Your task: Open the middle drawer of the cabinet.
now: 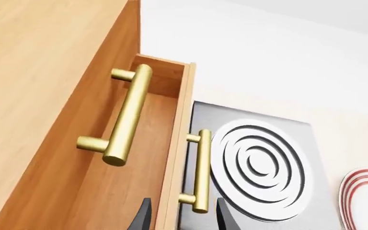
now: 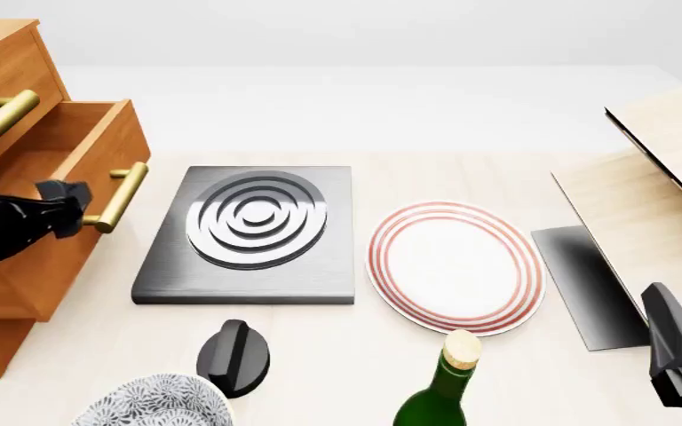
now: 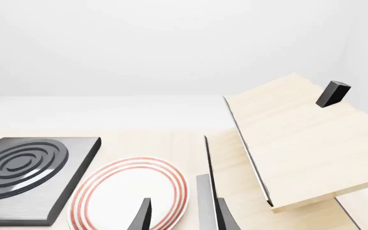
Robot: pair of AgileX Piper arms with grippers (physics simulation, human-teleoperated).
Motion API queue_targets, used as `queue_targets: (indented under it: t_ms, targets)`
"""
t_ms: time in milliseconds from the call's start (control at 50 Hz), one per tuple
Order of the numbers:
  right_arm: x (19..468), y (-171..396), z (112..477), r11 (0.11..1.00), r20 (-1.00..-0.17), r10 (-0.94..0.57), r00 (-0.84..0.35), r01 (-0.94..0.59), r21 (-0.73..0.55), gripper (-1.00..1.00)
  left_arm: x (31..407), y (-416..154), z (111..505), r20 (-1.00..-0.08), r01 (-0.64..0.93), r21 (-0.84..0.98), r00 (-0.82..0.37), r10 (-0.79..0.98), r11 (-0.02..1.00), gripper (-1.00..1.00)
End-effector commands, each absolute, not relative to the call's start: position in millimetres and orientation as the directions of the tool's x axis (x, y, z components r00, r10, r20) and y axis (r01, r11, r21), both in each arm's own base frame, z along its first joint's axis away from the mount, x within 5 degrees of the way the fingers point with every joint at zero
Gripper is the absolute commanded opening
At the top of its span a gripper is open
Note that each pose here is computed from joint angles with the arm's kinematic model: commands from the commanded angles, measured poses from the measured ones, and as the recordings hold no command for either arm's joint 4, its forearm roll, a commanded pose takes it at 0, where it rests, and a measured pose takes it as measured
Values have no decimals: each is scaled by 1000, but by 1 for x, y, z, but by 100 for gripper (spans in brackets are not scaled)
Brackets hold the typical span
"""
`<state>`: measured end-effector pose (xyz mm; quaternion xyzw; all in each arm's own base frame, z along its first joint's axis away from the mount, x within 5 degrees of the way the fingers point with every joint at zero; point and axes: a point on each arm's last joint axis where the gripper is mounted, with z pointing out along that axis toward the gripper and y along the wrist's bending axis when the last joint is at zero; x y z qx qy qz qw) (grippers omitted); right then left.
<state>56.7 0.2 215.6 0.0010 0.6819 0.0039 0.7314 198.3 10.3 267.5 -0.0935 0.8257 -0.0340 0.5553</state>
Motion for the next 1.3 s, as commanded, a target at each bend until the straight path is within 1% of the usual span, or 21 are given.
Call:
queue_targets:
  t_ms: [20,500,1300]
  targets:
    - [57,0,215,1000,-997,4,72,-6,4,100,200,5,258,-873,-143,-264,-386,-299,954,100]
    - [57,0,215,1000,-997,5,72,-6,5,100,200,-17,257,-859,-57,-298,-419,-294,953,100]
    - [57,0,215,1000,-997,5,73,-6,5,100,200,-27,262,-860,-8,-303,-430,-277,953,100]
